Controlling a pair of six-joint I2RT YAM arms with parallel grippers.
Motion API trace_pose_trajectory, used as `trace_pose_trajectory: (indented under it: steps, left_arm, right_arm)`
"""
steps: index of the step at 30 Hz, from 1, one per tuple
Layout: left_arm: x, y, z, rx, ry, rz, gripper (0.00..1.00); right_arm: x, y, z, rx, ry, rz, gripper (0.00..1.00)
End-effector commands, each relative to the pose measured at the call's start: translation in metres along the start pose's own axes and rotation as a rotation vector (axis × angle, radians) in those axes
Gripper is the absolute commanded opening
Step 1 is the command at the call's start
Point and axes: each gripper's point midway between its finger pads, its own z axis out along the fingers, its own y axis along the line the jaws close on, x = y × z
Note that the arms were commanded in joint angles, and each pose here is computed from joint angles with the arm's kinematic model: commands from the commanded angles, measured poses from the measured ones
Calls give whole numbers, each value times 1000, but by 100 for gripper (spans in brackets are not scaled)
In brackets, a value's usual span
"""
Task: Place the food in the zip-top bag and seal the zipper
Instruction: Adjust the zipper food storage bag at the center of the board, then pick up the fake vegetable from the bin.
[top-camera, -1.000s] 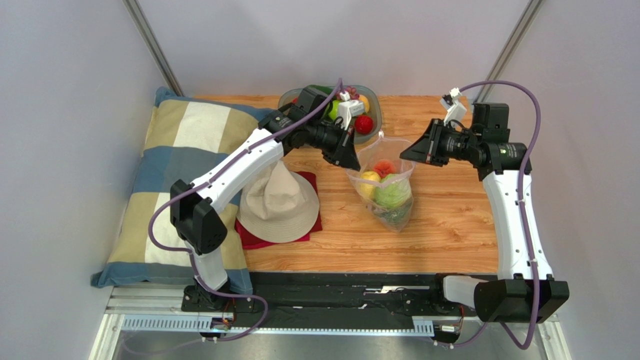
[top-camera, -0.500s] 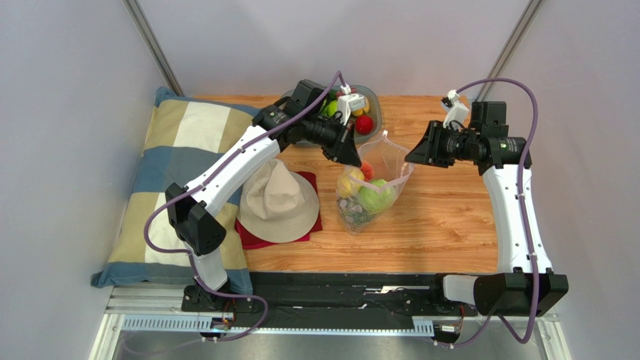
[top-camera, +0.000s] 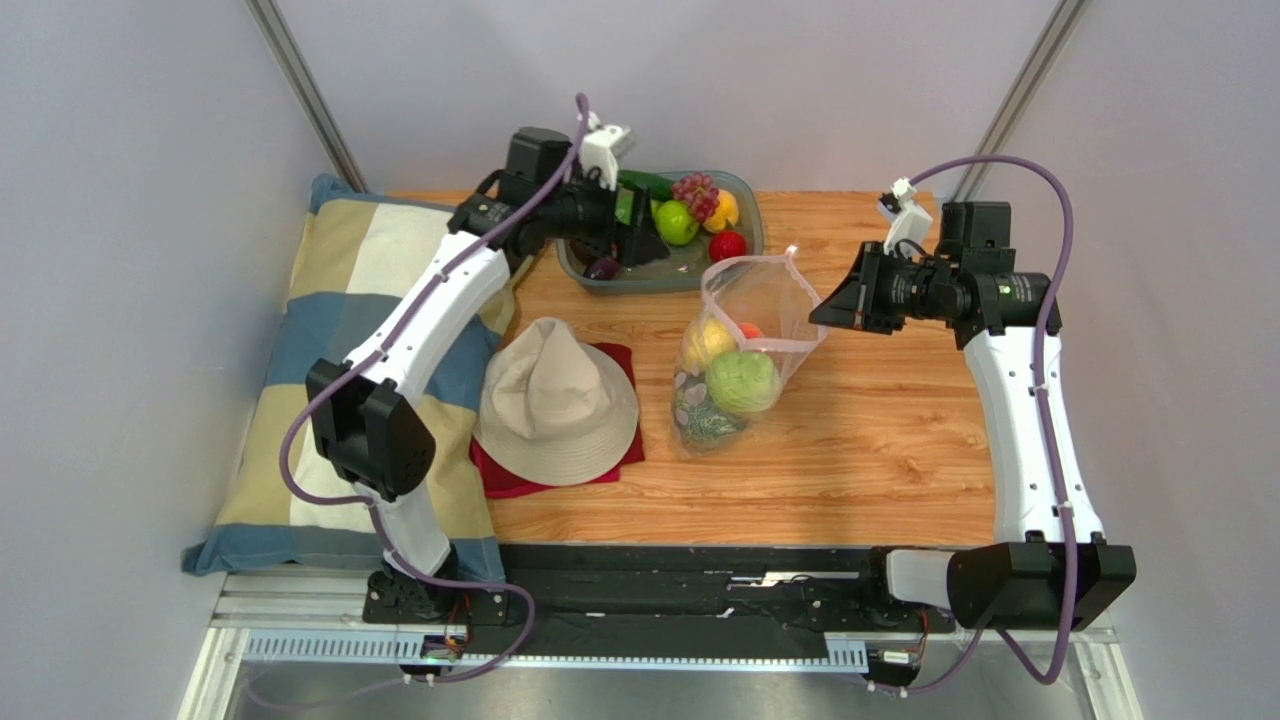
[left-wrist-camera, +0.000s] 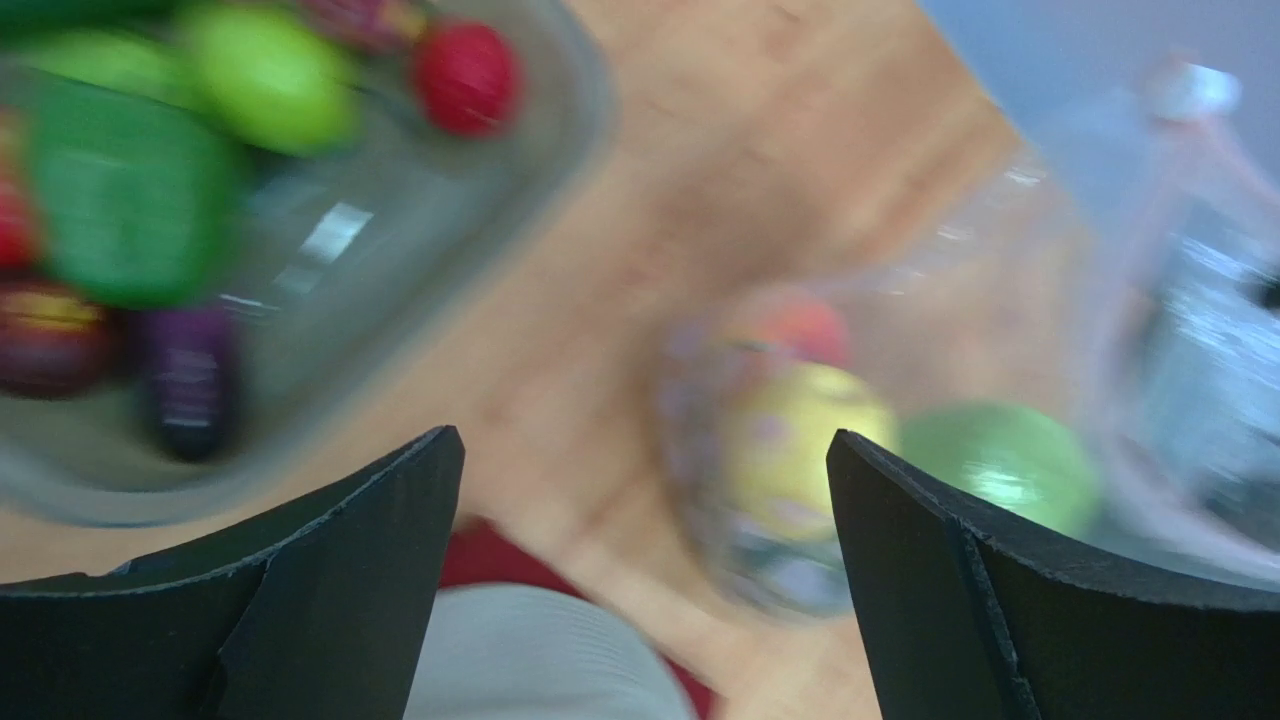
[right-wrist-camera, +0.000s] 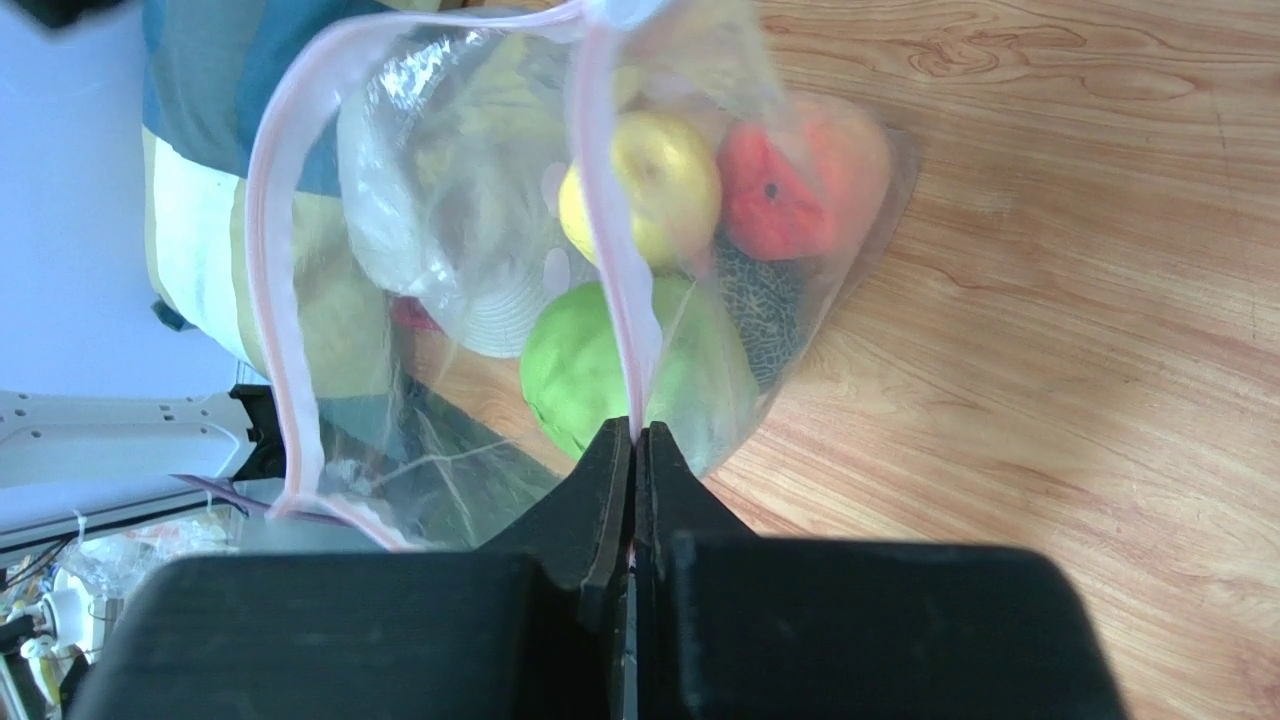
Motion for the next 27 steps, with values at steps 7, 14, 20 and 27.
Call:
trace_pose_trajectory:
  steps: [7, 14, 20, 27]
  left_arm:
    - [-51, 181, 42, -514, -42, 448, 98]
    - [-31, 233, 77, -557, 10, 502, 98]
    - [-9, 261, 98, -589, 53, 528, 98]
    - [0, 256, 117, -500, 41, 501, 93]
  right_arm:
    - [-17, 9, 0, -43, -65, -19, 0]
    - [-23, 11, -1, -47, -77, -28, 0]
    - [-24, 12, -1, -47, -78, -26, 0]
    - [-26, 11, -1, -45, -73, -25, 0]
